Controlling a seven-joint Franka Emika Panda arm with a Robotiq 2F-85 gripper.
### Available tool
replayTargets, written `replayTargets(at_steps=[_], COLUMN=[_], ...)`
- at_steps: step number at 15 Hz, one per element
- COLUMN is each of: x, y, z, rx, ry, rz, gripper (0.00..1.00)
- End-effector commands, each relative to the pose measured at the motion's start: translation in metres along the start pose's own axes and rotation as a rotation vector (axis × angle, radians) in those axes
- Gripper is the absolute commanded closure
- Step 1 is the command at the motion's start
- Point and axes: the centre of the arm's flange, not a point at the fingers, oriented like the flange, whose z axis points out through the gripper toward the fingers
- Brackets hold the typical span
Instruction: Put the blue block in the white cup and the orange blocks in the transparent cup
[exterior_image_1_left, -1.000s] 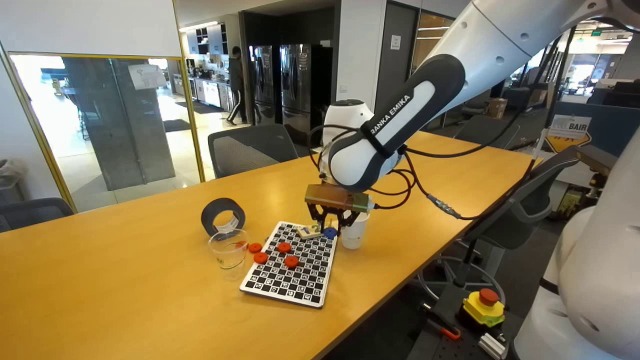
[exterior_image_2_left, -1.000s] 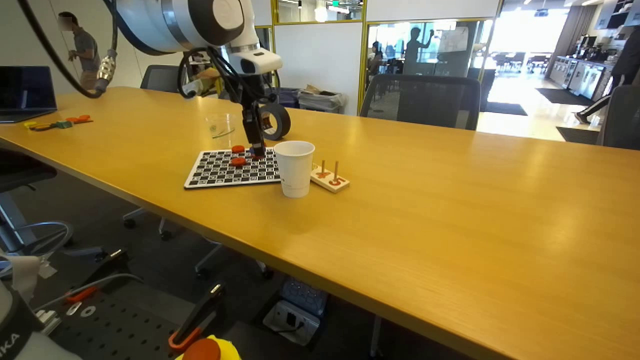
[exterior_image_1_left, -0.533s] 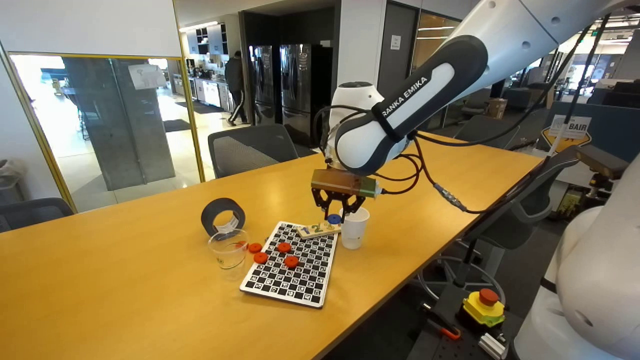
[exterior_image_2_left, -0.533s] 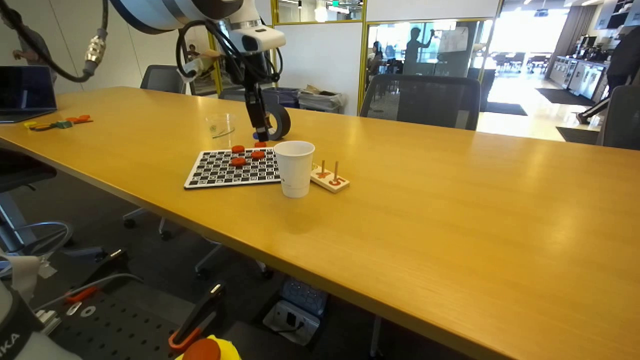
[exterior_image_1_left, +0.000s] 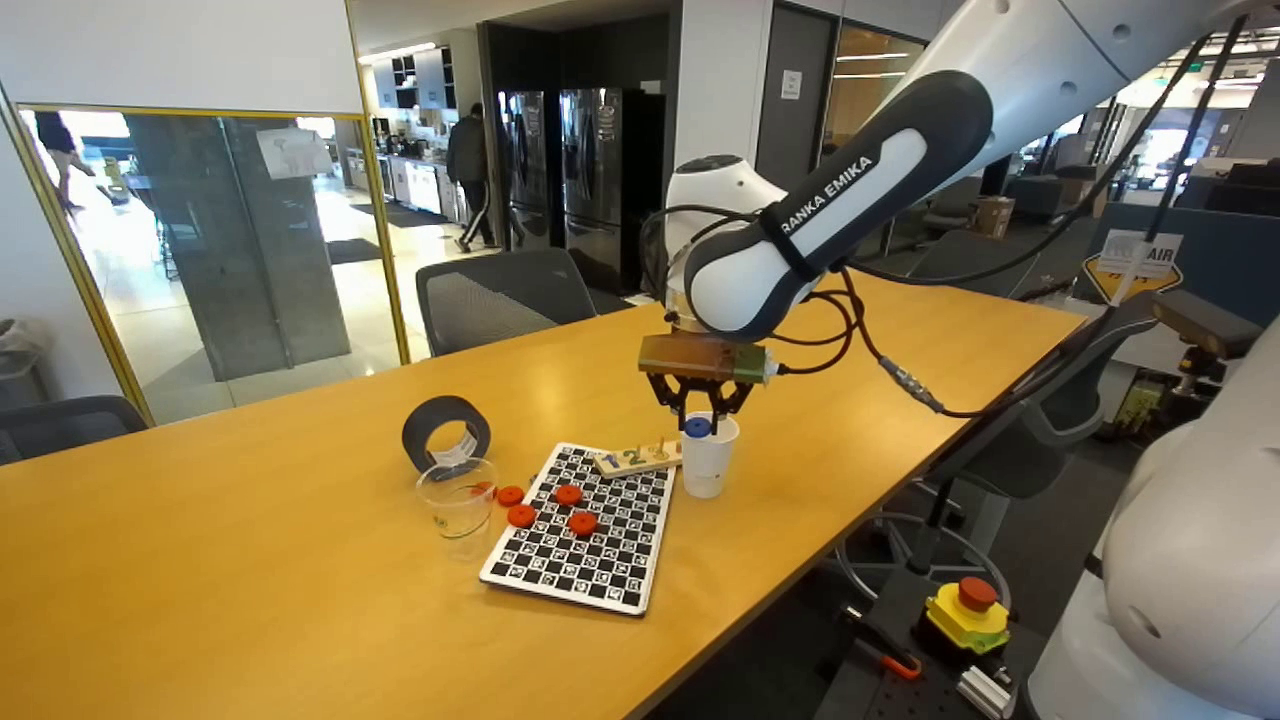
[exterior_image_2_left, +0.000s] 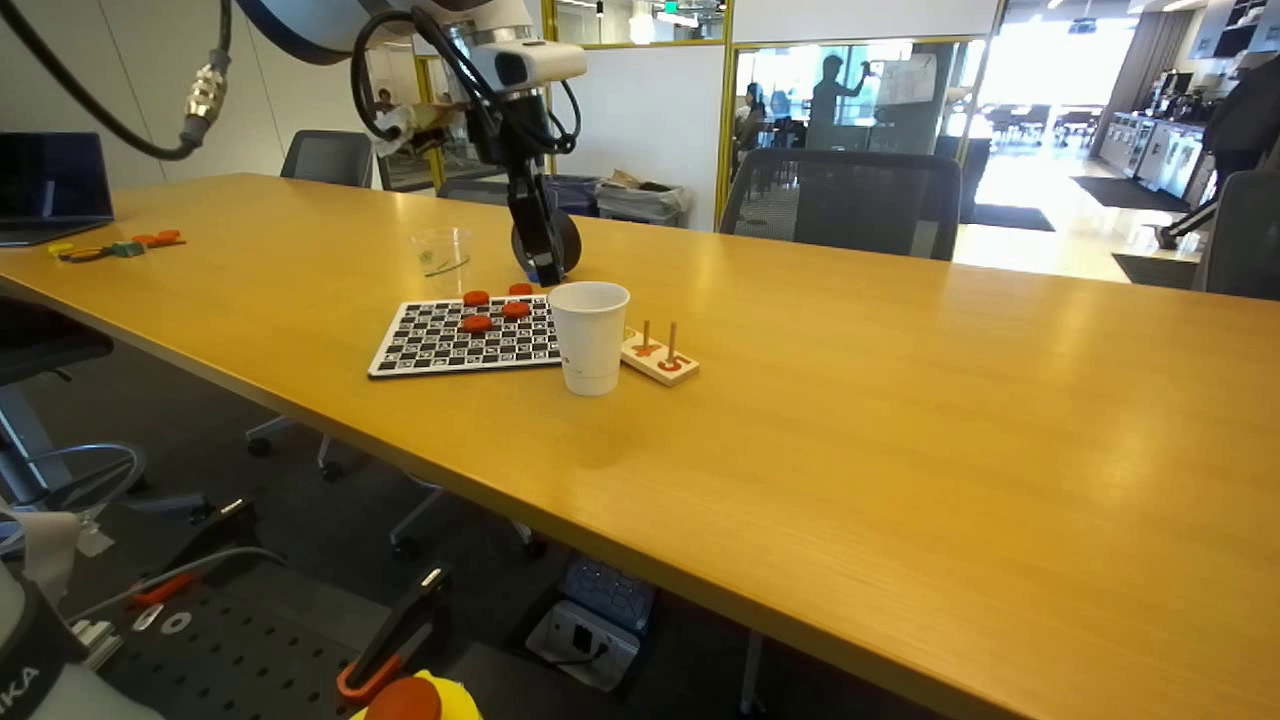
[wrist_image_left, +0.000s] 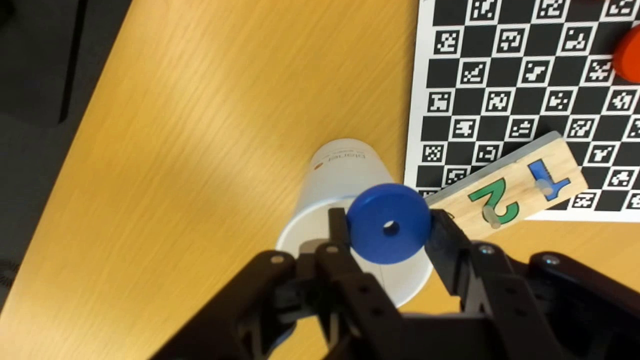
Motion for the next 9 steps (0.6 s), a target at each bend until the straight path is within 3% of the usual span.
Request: replayTargets(at_steps=[1, 9], x=[0.012, 0.033], y=[-0.002, 0.003], z=[-0.005, 0.010], rx=[-0.022, -0.037], ry=[0.035, 0.020], rz=[0.025, 0.057], gripper=[0.82, 0.82])
